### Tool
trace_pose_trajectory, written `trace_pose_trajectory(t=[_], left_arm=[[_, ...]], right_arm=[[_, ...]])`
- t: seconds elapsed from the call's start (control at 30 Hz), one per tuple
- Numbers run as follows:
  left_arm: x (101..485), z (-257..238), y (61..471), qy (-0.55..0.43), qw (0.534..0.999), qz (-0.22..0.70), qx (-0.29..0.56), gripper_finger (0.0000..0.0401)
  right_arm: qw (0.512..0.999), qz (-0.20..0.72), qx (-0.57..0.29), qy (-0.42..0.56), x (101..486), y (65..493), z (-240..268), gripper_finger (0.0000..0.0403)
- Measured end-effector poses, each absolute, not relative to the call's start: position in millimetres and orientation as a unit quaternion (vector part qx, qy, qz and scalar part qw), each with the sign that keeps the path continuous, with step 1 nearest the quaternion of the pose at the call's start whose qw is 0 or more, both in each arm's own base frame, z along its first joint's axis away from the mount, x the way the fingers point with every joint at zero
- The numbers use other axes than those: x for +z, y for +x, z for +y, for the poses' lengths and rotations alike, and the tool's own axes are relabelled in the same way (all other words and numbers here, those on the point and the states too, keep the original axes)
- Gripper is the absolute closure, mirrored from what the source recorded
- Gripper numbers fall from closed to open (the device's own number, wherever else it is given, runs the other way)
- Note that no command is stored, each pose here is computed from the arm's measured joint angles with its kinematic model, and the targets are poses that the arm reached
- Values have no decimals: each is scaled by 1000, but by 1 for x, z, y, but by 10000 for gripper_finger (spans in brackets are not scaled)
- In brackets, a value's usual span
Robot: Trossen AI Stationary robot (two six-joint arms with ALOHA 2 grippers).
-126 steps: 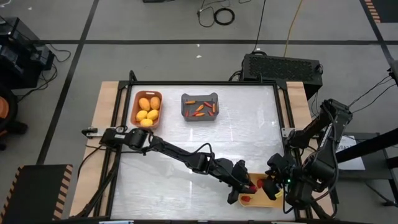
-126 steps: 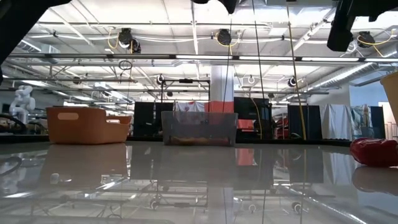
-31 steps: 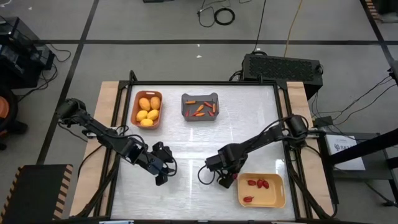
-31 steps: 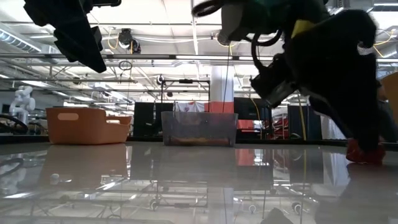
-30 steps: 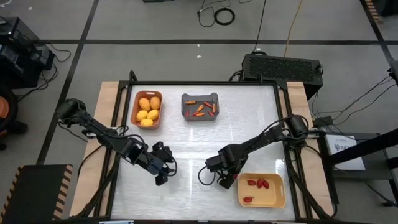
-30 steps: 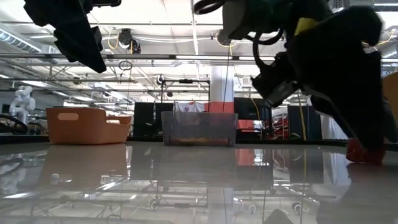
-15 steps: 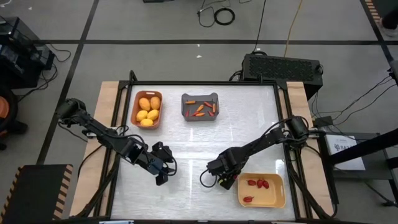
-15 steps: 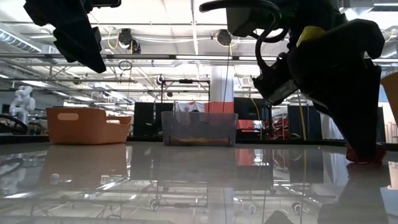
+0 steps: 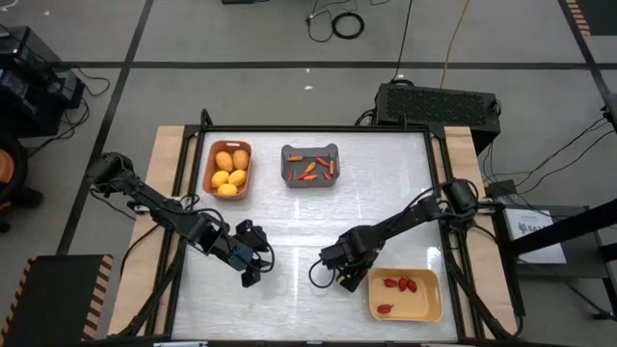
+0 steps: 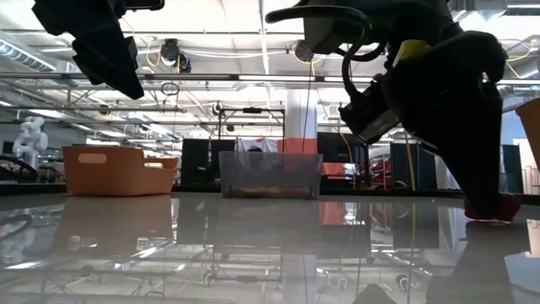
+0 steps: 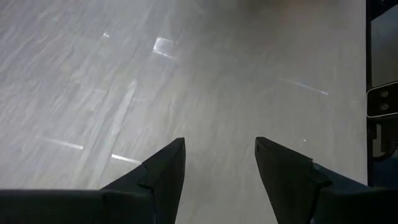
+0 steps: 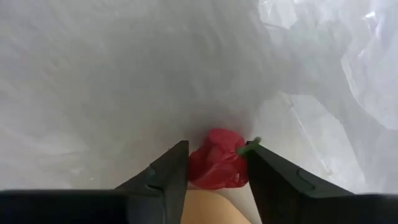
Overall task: Sort produce into baskets
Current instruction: Put the red chili pepper into the yellow bin
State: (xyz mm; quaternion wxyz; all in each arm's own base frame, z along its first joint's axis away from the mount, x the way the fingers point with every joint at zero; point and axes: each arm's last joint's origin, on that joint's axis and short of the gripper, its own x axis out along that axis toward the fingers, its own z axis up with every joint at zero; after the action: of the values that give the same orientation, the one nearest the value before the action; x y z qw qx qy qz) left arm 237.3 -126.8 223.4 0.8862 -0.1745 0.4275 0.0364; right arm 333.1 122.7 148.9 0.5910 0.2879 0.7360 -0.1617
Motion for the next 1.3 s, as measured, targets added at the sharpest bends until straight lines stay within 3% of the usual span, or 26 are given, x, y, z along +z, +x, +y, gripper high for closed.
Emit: trace_pose_trajectory(t=[0.27, 0.67, 0.97, 1.3], left_arm=[[223, -127, 237, -174, 886, 428, 37, 200], [223, -127, 237, -174, 886, 428, 36, 200], [223, -127, 237, -174, 886, 429, 35, 200], [223, -128, 237, -175, 882, 438, 18, 200]], right_arm=[[582, 739, -146, 307, 151, 339, 108, 279], [596, 732, -132, 304, 198, 360, 94, 300], [585, 756, -167, 243, 246, 344, 126, 300], [550, 782, -211, 204, 252, 301, 185, 300]])
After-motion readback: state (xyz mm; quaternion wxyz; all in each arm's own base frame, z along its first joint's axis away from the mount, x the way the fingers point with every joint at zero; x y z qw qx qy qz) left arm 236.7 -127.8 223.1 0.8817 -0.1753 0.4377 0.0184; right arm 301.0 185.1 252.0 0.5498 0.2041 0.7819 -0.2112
